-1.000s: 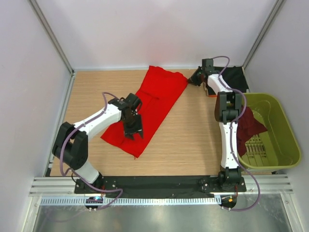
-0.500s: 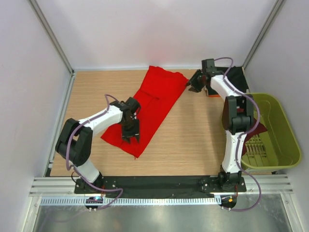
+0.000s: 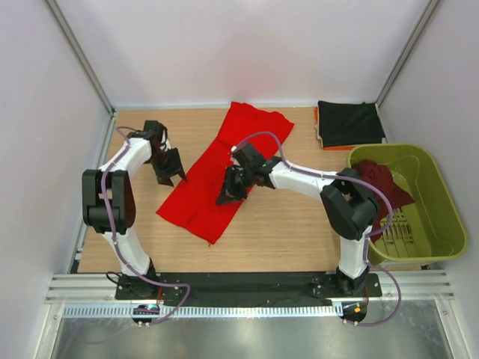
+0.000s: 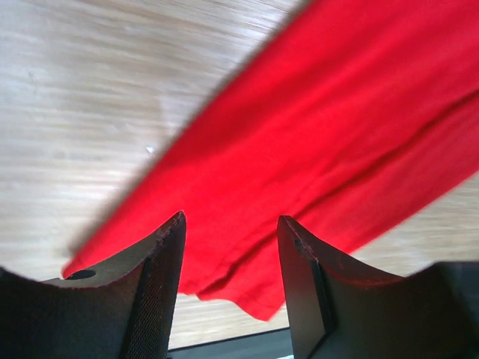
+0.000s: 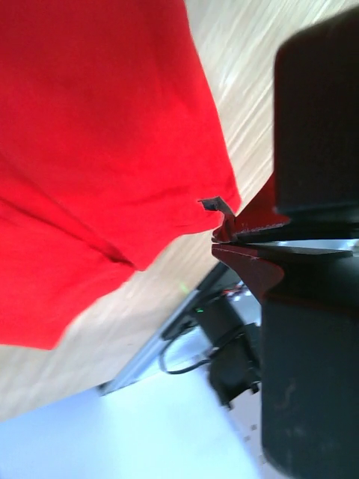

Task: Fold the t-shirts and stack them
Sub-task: Fold the tshirt

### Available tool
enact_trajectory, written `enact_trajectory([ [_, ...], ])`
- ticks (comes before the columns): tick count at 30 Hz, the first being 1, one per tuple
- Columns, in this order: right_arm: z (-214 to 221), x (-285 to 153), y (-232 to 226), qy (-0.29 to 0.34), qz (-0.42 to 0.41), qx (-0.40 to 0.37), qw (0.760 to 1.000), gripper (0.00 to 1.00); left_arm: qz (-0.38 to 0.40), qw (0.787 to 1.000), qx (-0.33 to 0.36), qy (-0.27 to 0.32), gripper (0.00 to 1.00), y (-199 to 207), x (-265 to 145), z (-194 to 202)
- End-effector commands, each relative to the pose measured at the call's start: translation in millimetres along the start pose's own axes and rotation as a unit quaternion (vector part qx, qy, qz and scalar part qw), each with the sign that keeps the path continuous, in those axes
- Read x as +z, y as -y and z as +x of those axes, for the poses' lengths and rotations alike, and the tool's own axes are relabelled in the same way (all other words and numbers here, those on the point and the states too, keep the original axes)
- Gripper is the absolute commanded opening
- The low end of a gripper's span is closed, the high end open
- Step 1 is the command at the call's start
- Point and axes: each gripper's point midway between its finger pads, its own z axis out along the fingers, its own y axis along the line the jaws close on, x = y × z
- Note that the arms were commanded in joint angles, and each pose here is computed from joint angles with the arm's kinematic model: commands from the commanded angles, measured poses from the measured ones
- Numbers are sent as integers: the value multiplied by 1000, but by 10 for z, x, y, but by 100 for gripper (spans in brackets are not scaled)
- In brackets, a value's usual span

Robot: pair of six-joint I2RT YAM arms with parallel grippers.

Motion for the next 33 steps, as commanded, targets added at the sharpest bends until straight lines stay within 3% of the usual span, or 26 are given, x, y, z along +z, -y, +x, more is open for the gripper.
enact_trajectory([
  [1, 243, 49, -141, -55, -60, -14, 997, 10, 3, 998, 58, -4, 54, 1, -77, -22],
  [7, 781, 279, -385, -128, -97, -57, 985, 7, -69, 992, 93, -54, 53, -452, 53, 176],
  [10, 998, 336, -236, -157, -81, -58, 983, 6, -66, 992, 78, -76, 52, -538, 136, 269],
  [14, 1098, 442, 37, -159, -57, -47, 984, 6, -85, 990, 43, -99, 53, -631, 234, 437],
  [21, 1319, 617, 484, -180, 4, -35, 983, 6, -146, 983, 58, -91, 54, -863, 207, 416],
  [27, 1295, 618, 680, -158, 68, -45, 984, 6, -190, 976, 59, -84, 55, -1006, 208, 342],
  [31, 1196, 421, 403, -124, 72, -51, 988, 16, -170, 980, 57, -85, 54, -934, 207, 363],
  [33, 1044, 202, 289, -73, 98, -42, 992, 30, -164, 981, 58, -82, 54, -912, 175, 372],
])
